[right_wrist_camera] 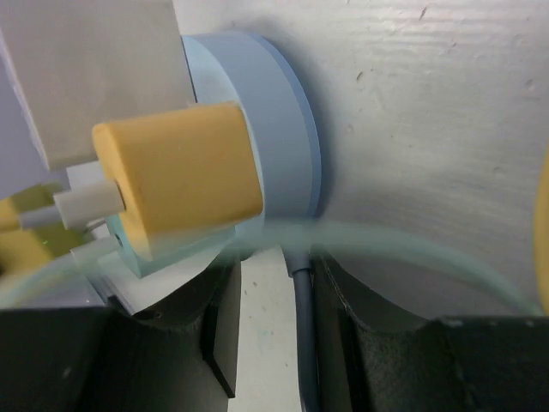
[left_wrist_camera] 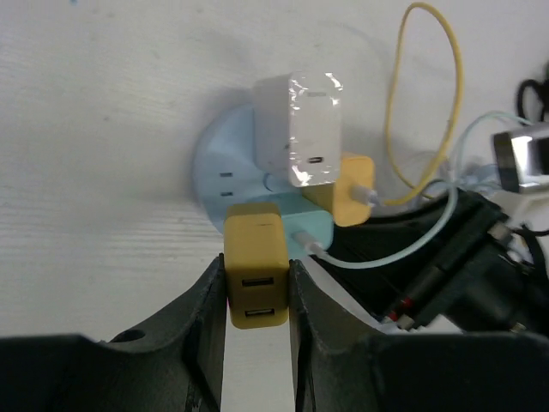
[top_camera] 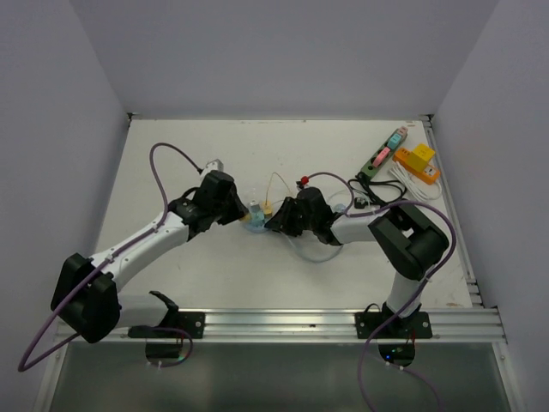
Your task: Pull the plug off the socket
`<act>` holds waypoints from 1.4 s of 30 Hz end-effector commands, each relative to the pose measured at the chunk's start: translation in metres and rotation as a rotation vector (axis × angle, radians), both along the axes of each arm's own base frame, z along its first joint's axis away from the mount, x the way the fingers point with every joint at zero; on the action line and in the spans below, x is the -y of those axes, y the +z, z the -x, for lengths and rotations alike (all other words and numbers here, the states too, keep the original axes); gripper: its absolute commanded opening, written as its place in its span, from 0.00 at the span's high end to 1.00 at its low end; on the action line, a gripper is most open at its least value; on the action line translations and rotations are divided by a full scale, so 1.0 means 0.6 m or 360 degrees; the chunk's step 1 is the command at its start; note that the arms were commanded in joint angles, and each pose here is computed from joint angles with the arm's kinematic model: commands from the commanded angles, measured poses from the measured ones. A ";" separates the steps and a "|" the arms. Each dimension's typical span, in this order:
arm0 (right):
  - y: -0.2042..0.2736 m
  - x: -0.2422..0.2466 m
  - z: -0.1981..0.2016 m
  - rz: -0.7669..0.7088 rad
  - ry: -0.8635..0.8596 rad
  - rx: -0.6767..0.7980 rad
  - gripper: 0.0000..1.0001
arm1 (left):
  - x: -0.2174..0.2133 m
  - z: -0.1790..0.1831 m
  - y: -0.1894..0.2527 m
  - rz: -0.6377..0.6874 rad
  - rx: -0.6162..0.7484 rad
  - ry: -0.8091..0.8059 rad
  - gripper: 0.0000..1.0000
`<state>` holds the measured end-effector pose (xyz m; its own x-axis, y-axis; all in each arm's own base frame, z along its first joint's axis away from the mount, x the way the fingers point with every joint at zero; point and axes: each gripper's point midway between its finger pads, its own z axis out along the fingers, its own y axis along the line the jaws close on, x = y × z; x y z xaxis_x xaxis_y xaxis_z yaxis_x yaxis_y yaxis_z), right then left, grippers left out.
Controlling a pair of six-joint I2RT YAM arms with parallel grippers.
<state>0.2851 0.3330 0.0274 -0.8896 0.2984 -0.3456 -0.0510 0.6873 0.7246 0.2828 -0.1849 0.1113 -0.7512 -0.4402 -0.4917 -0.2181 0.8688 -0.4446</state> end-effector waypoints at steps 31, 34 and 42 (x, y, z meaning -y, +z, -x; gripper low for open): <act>-0.069 0.089 0.053 0.0416 0.0301 -0.0052 1.00 | -0.226 -0.254 0.037 0.0242 0.0315 0.0374 0.99; -0.061 0.086 0.057 0.0415 0.0377 -0.0022 1.00 | -0.274 -0.315 0.023 0.0291 0.0372 0.0457 0.97; -0.053 0.083 0.063 0.0418 0.0473 0.0001 1.00 | -0.338 -0.419 -0.032 0.0346 0.0381 0.0503 0.74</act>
